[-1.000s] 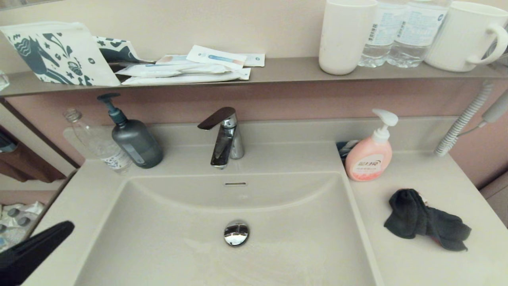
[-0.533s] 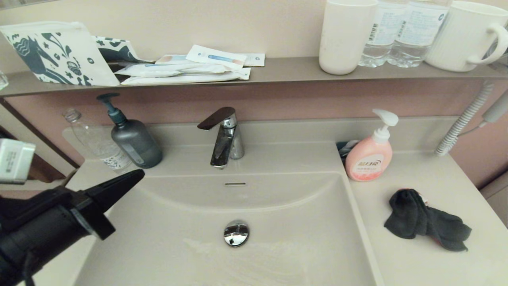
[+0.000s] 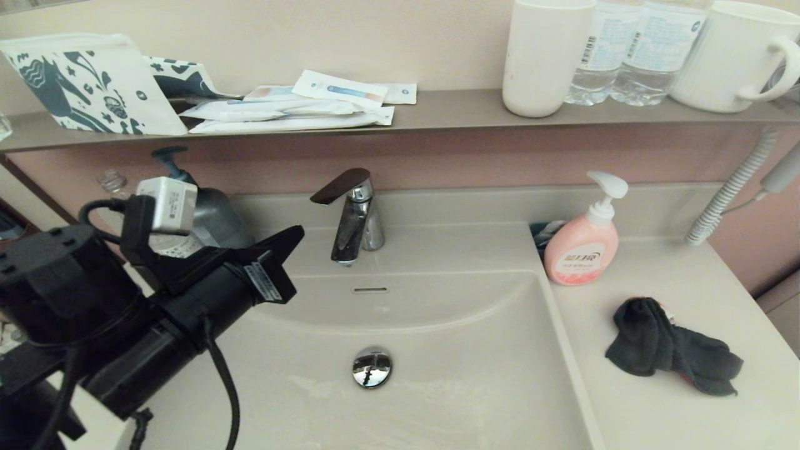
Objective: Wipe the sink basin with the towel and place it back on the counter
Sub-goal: Turn on the faucet
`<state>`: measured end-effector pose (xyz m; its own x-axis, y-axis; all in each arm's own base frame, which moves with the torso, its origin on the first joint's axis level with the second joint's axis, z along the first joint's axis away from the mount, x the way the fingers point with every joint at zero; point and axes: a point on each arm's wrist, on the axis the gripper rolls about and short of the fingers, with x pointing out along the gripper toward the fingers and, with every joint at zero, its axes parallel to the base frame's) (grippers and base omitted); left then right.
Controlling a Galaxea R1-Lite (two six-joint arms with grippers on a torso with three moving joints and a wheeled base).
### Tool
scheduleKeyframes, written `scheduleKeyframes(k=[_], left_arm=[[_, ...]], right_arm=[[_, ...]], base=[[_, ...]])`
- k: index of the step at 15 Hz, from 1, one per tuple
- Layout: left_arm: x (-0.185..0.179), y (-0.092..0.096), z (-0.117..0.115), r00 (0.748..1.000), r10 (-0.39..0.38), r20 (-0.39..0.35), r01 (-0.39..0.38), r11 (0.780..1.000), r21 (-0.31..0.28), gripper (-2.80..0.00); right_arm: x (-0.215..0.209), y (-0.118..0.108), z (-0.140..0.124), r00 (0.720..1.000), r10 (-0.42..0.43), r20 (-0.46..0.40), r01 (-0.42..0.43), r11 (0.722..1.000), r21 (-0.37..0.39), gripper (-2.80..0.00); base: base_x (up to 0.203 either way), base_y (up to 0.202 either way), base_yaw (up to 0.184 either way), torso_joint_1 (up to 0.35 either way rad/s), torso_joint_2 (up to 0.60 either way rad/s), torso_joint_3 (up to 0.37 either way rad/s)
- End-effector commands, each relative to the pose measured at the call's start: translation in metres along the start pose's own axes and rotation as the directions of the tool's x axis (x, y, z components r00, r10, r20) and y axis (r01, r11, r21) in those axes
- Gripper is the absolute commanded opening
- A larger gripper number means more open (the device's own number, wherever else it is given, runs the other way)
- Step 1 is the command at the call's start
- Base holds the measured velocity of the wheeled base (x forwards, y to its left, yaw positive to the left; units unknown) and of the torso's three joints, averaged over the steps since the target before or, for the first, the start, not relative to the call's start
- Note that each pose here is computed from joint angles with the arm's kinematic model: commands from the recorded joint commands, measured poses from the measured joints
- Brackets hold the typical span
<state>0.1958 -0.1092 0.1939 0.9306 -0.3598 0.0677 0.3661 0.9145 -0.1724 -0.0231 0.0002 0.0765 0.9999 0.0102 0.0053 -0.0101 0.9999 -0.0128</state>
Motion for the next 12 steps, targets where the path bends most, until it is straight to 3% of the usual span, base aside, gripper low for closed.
scheduleKeyframes(k=[1,5,12], left_arm=[[0.017,-0.005,-0.014,0.999,0.001,-0.032,-0.001,1.0,0.005,-2.8],[0.036,-0.009,-0.024,0.997,0.044,0.066,-0.044,0.999,0.005,-2.8],[0.051,-0.007,-0.033,0.992,0.06,0.113,-0.069,0.994,0.081,-2.8]], right_arm=[[0.0,0.0,0.0,1.0,0.001,-0.001,-0.001,1.0,-0.001,-2.8],[0.0,0.0,0.0,1.0,0.001,-0.001,-0.001,1.0,0.001,-2.8],[0.0,0.0,0.0,1.0,0.001,-0.001,-0.001,1.0,0.0,-2.8]], base=[[0.0,0.0,0.0,0.0,0.0,0.0],[0.0,0.0,0.0,0.0,0.0,0.0],[0.0,0.0,0.0,0.0,0.0,0.0]])
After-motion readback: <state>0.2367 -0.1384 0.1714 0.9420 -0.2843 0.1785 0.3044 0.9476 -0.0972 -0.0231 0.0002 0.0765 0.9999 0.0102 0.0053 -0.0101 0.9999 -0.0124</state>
